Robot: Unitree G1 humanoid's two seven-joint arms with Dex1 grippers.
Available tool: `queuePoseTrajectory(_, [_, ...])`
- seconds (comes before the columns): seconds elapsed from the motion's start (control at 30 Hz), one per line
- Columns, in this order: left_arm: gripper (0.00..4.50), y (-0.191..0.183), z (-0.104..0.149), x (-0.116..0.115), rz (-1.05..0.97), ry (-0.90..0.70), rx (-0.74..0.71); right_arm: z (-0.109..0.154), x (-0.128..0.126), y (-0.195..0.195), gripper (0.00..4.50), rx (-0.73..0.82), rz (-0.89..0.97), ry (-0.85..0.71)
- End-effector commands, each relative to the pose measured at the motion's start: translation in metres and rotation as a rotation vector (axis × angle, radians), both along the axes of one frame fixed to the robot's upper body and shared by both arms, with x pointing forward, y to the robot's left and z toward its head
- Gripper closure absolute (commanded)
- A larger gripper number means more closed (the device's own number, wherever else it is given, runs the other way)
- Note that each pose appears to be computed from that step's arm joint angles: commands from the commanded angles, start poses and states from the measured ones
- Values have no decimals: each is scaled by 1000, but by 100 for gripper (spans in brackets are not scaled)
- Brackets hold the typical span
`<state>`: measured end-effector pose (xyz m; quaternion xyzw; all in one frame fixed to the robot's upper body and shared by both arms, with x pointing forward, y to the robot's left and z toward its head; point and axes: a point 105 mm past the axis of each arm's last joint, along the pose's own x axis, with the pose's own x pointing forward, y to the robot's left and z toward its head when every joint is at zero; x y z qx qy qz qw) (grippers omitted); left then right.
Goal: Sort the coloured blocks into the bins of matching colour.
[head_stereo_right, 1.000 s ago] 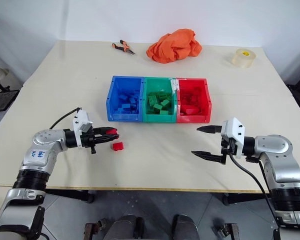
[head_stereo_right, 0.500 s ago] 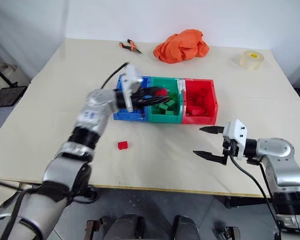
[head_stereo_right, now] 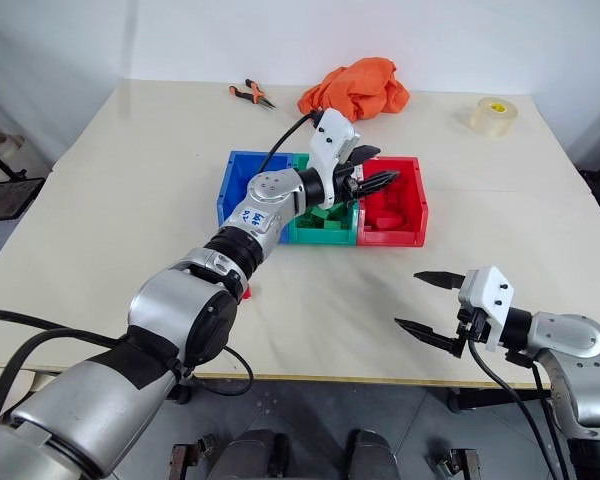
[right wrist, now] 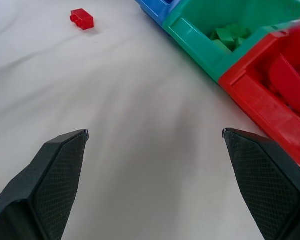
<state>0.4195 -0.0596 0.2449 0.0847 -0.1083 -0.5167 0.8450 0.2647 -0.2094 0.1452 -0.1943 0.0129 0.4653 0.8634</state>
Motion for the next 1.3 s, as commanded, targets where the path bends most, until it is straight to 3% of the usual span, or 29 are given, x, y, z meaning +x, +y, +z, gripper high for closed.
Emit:
queuePoseTrajectory(0.03, [66,-1,13,-3,-25,-57,-26,15,1,2,0,12,8,-53])
queuePoseTrajectory(0.3, [66,35,19,-2,-83,-104,11,22,16,8,0,9,65,-66])
queuePoseTrajectory(0.53, [66,122,-10,-8,-150,-83,167,22,25,12,0,4,121,-58])
queuePoseTrajectory(0.73, [66,202,-44,-54,-178,20,299,23,34,17,0,-4,173,-51])
queuePoseTrajectory(0.93, [66,247,-54,-90,-97,105,320,22,36,20,0,-2,205,-41])
queuePoseTrajectory(1.03, [66,274,-73,-118,-46,177,336,20,35,20,0,-1,222,-30])
queuePoseTrajectory(1.13, [66,283,-84,-134,-20,207,343,20,34,18,0,-1,228,-26])
queuePoseTrajectory(1.3, [66,278,-91,-137,-14,205,343,21,35,19,0,-3,233,-25])
